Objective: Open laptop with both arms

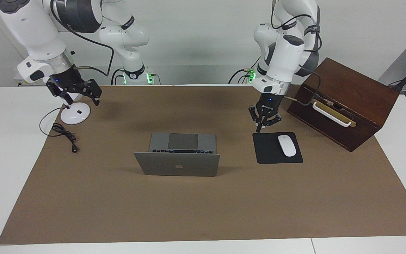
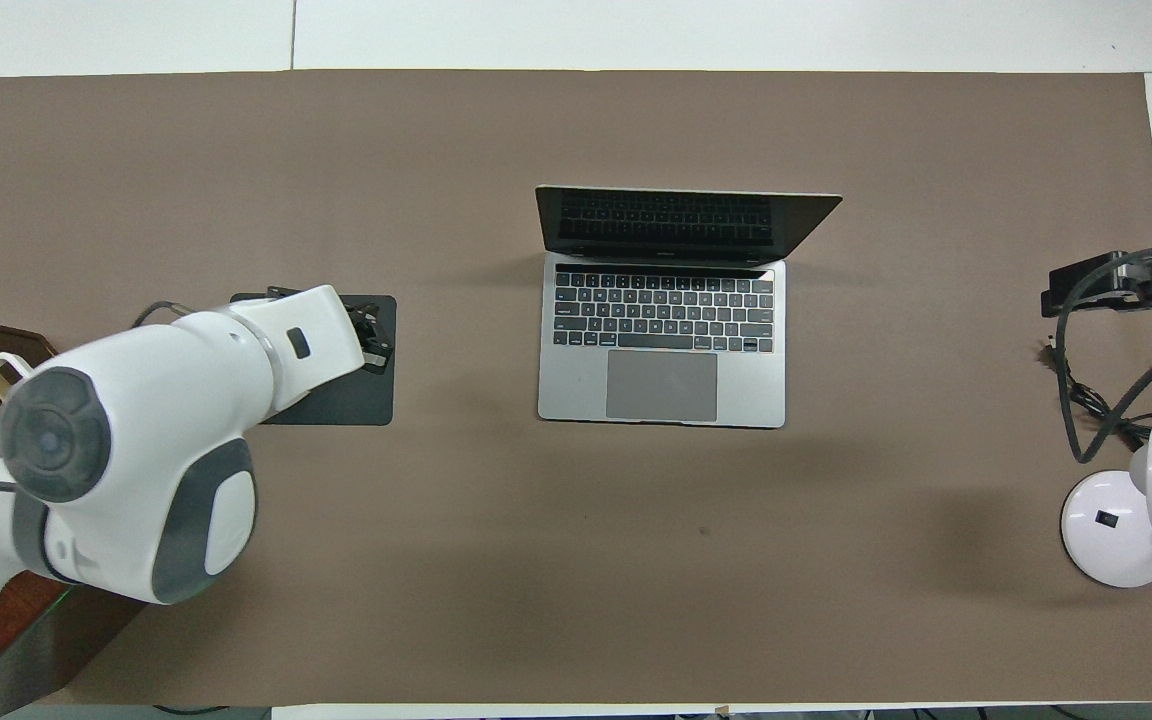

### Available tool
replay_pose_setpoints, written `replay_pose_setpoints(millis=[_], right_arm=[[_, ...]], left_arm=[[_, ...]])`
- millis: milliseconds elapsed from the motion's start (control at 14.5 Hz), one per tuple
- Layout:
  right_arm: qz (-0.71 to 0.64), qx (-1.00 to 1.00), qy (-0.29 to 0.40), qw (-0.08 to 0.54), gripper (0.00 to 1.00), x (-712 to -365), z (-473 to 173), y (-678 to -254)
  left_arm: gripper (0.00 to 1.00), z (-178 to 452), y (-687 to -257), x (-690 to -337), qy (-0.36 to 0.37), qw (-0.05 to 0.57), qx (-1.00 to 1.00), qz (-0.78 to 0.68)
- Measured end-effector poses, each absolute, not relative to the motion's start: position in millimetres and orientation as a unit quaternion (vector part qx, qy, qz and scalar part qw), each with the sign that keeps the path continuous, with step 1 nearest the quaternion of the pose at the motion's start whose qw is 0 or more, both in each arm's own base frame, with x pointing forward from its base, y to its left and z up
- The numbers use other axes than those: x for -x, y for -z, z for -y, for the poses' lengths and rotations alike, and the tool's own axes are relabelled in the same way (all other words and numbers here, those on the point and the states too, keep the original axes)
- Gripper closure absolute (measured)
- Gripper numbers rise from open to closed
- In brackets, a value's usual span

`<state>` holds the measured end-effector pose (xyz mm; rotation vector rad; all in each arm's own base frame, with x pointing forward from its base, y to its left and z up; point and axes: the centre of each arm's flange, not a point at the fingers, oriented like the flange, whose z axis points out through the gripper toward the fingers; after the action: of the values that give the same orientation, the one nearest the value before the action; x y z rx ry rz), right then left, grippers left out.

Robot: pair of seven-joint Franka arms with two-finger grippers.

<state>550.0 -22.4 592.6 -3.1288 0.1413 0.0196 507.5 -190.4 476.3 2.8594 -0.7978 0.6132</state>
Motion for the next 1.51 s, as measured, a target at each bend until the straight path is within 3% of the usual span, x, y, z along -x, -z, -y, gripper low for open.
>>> replay_pose_setpoints(millis=[344, 413, 964, 1032, 1514], right_arm=[[-0.047, 0.999, -0.006, 0.005, 0.0, -549, 24, -593], [-0.047, 0.999, -0.005, 0.005, 0.0, -549, 24, -594], [-0.052, 0.999, 0.009, 0.005, 0.0, -550, 29, -605], [-0.054, 0.998, 0.009, 0.005, 0.0, -550, 32, -606], [-0.056, 0.998, 0.01, 0.005, 0.0, -549, 34, -606]], left_arm=[[0.99, 122, -523, -518, -0.159, 0.041, -0.954, 0.251], [0.93, 110, -534, -520, -0.153, 0.037, -0.957, 0.245], [0.05, 32, -568, -529, -0.132, 0.027, -0.974, 0.182], [0.0, 21, -570, -530, -0.134, 0.026, -0.976, 0.171], [0.0, -12, -595, -530, -0.134, 0.034, -0.989, 0.057]])
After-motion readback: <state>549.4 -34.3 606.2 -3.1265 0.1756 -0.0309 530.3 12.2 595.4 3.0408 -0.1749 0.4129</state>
